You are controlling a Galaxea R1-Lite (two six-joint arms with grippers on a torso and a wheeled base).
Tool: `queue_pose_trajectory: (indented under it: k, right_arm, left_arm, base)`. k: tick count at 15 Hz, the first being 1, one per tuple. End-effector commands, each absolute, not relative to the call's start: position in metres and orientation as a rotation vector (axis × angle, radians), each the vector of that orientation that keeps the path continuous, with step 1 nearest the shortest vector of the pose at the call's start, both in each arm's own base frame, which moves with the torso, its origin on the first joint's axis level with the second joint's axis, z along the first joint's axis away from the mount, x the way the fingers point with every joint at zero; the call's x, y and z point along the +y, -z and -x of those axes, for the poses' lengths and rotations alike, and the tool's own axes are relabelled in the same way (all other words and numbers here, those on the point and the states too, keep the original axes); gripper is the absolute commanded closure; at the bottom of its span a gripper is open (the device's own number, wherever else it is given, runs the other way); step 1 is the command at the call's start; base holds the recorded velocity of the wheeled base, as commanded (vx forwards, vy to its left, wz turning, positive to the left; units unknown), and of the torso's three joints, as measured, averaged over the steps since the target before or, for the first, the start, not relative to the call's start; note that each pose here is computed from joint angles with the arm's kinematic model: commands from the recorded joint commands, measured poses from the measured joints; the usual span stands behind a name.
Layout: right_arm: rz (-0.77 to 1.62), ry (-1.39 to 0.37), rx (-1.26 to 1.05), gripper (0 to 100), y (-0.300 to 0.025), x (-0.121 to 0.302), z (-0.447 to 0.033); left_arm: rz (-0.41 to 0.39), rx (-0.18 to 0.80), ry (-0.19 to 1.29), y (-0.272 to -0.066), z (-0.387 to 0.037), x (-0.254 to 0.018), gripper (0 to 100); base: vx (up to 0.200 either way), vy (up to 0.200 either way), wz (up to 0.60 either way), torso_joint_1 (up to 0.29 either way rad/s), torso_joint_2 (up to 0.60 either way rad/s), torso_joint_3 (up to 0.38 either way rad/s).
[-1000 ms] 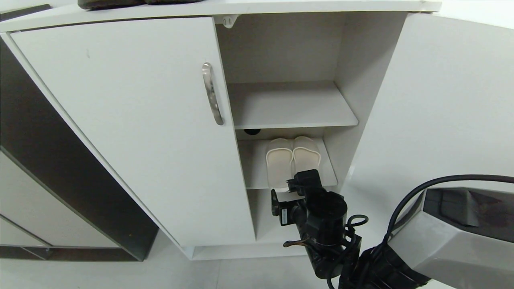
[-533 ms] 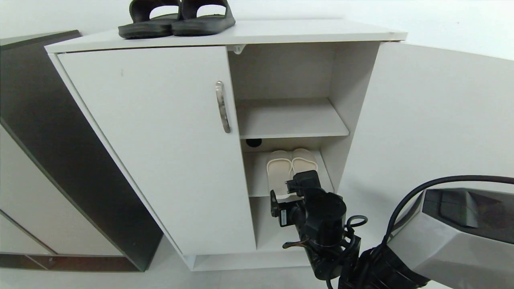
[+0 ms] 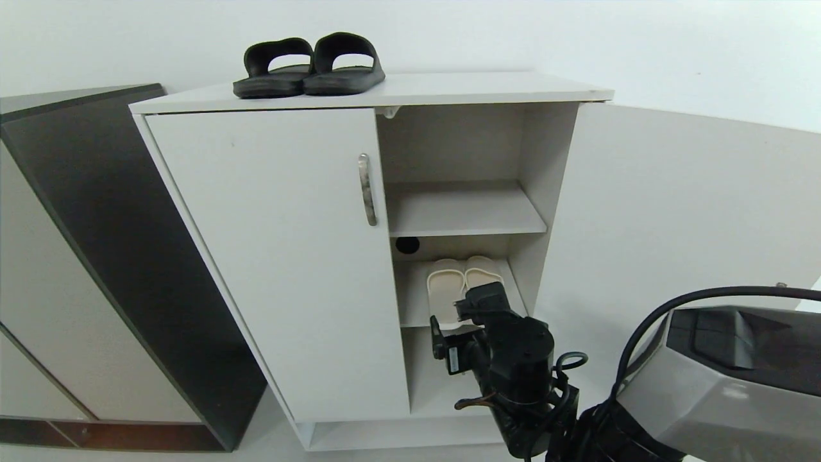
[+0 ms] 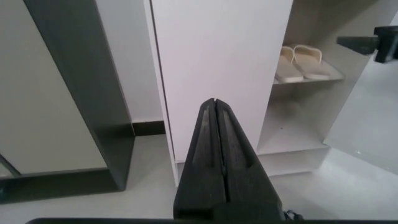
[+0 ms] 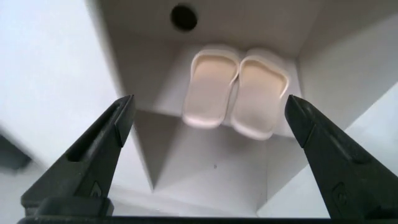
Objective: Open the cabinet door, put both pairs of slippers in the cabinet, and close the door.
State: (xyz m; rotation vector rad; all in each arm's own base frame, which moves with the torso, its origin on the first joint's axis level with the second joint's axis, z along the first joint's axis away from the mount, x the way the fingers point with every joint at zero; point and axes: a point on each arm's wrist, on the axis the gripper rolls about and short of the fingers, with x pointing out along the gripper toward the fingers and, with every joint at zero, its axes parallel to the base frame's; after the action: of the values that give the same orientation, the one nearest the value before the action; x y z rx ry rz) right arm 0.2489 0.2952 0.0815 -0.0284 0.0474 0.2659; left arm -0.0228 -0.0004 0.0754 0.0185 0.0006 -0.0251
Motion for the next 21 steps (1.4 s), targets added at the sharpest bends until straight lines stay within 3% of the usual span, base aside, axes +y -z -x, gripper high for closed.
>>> queue_pose_trajectory:
  k: [1,11,21]
  right_arm:
    - [0.032,-0.417,0.045,0,-0.098,0.275,-0.229]
    - [0.105,-0.473,0.083,0,-0.085,0.268,-0.218]
    - [0.135,-0.473,0.073,0,-0.080,0.265,-0.218]
  left_arm:
    - [-0.017,0.003,0.020,-0.075,0.023,0.000,100]
    - [-0.011,0.001,0.018,-0.075,0.023,0.000,100]
    - [-0.008,0.003,0.018,-0.075,0.023,0.000,100]
  base:
    - [0.000,0.000,0.00,0.000,0.00,0.000]
    - [0.000,0.000,0.00,0.000,0.00,0.000]
    - [0.000,0.200,0.00,0.004,0.00,0.004]
